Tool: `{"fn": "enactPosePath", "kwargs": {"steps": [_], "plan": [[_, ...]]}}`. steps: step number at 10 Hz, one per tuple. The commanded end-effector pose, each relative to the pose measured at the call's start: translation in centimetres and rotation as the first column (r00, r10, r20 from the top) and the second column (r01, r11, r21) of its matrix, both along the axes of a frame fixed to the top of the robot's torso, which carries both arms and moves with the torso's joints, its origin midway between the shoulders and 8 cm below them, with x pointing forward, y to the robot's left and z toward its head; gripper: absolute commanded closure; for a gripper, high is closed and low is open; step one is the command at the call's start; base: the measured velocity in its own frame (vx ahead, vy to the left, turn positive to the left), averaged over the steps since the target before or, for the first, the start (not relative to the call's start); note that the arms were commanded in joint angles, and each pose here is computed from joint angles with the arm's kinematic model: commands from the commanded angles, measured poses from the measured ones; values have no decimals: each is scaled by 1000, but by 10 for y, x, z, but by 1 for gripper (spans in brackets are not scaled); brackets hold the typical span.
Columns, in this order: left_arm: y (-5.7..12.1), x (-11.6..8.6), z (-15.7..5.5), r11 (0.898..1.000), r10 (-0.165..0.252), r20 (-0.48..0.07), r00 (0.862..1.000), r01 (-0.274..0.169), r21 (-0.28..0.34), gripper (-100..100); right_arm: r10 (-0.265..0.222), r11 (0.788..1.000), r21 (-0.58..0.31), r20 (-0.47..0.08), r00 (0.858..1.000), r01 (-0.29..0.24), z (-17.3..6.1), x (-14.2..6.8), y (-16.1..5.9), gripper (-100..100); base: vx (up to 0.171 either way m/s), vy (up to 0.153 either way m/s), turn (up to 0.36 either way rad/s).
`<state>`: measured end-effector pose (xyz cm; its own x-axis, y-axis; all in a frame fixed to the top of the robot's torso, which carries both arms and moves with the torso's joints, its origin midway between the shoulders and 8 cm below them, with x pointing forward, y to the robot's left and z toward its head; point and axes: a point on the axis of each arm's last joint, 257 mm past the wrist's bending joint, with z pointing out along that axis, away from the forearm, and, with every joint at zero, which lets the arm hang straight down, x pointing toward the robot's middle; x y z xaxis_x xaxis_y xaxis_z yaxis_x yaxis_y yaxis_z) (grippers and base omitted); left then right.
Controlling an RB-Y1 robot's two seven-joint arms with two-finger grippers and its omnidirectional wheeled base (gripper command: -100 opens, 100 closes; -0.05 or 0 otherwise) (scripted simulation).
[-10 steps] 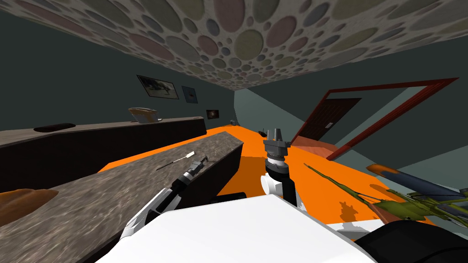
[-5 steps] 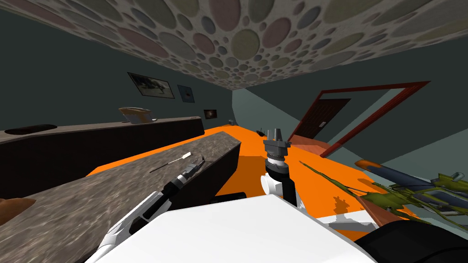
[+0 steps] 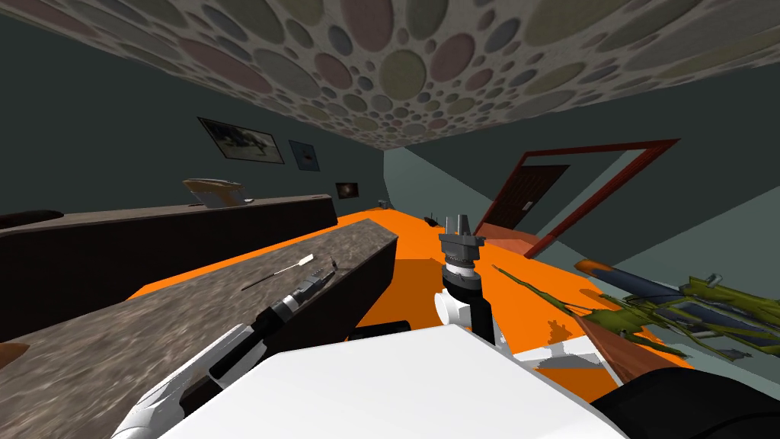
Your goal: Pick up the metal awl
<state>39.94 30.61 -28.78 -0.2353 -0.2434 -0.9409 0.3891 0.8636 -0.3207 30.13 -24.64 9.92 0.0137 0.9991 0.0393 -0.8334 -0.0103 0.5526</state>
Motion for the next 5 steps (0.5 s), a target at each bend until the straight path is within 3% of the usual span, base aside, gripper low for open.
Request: {"fn": "enactPosePath", "kwargs": {"steps": [1, 5], "plan": [[11, -6, 0, 1000, -8, -24, 1000, 9, 5, -100, 0, 1000, 0, 0, 1000, 0, 0, 0, 0, 0, -29, -30, -67], [33, -15, 1, 999, -23, -71, 997, 25, 23, -100, 0, 1000, 0, 0, 1000, 0, 0, 0, 0, 0, -25, -34, -56]]}}
